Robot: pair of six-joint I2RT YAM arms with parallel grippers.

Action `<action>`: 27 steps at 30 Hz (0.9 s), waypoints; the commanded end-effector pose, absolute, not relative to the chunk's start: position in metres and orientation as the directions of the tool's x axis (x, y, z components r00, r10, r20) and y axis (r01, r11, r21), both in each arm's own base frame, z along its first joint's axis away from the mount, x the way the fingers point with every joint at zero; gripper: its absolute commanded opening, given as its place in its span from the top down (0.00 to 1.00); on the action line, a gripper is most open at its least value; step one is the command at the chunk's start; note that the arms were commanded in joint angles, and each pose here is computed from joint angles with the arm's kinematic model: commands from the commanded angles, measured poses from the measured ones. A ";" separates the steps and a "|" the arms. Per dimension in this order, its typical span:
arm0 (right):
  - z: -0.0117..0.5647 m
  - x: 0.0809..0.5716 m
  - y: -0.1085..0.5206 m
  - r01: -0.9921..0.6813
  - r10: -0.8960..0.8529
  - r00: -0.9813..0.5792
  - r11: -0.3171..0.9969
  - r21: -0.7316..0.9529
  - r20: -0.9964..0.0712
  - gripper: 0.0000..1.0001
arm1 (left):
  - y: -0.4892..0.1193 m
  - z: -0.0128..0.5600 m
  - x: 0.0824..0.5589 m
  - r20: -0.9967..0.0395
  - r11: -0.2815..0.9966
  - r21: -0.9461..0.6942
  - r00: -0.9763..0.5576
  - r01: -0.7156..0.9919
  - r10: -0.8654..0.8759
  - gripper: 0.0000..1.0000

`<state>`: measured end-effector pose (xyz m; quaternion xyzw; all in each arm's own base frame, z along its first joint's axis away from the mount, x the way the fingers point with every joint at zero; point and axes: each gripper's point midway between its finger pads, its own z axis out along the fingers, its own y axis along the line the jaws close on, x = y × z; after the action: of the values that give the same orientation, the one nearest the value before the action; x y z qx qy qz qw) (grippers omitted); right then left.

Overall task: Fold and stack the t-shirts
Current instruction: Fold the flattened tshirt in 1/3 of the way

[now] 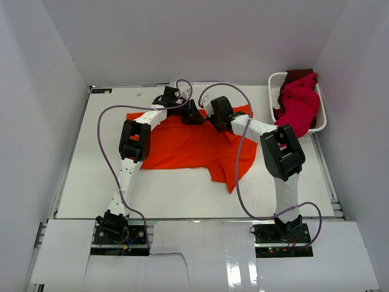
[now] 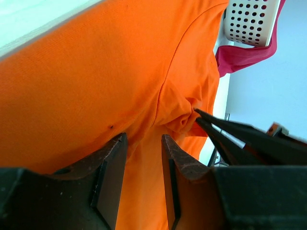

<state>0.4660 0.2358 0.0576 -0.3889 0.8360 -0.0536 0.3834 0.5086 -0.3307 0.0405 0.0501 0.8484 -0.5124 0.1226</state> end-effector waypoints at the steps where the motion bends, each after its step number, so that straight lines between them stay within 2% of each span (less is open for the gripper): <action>1: 0.048 0.455 0.235 -0.647 -0.578 -0.558 0.753 -0.124 -0.596 0.92 | -0.329 0.040 0.503 -0.257 0.490 -0.846 -0.966 0.211 -0.027 0.54; 6: 0.062 0.467 0.221 -0.595 -0.391 -0.660 0.793 0.129 -0.641 0.92 | -0.329 0.039 0.502 -0.255 0.493 -0.844 -0.967 0.210 -0.025 0.54; 11: 0.063 0.483 0.200 -0.505 -0.258 -0.774 0.803 0.318 -0.579 0.92 | -0.329 0.039 0.503 -0.254 0.492 -0.845 -0.967 0.209 -0.025 0.54; 19: 0.070 0.480 0.213 -0.432 -0.111 -0.869 0.645 0.631 -0.482 0.92 | -0.328 0.038 0.502 -0.253 0.499 -0.841 -0.967 0.209 -0.023 0.54; 21: 0.068 0.474 0.219 -0.409 -0.098 -0.892 0.591 0.696 -0.441 0.89 | -0.329 0.038 0.501 -0.252 0.499 -0.841 -0.968 0.208 -0.021 0.54; 23: 0.066 0.474 0.217 -0.394 -0.087 -0.901 0.578 0.715 -0.426 0.82 | -0.328 0.039 0.502 -0.253 0.499 -0.841 -0.967 0.209 -0.022 0.54; 27: 0.067 0.482 0.205 -0.407 -0.079 -0.880 0.634 0.658 -0.468 0.73 | -0.328 0.038 0.501 -0.253 0.501 -0.839 -0.967 0.209 -0.020 0.54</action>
<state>0.4751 0.2049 0.0422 -0.1350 0.8929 0.3901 0.1800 0.5075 -0.3304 0.0396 0.0526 0.8491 -0.5113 0.1215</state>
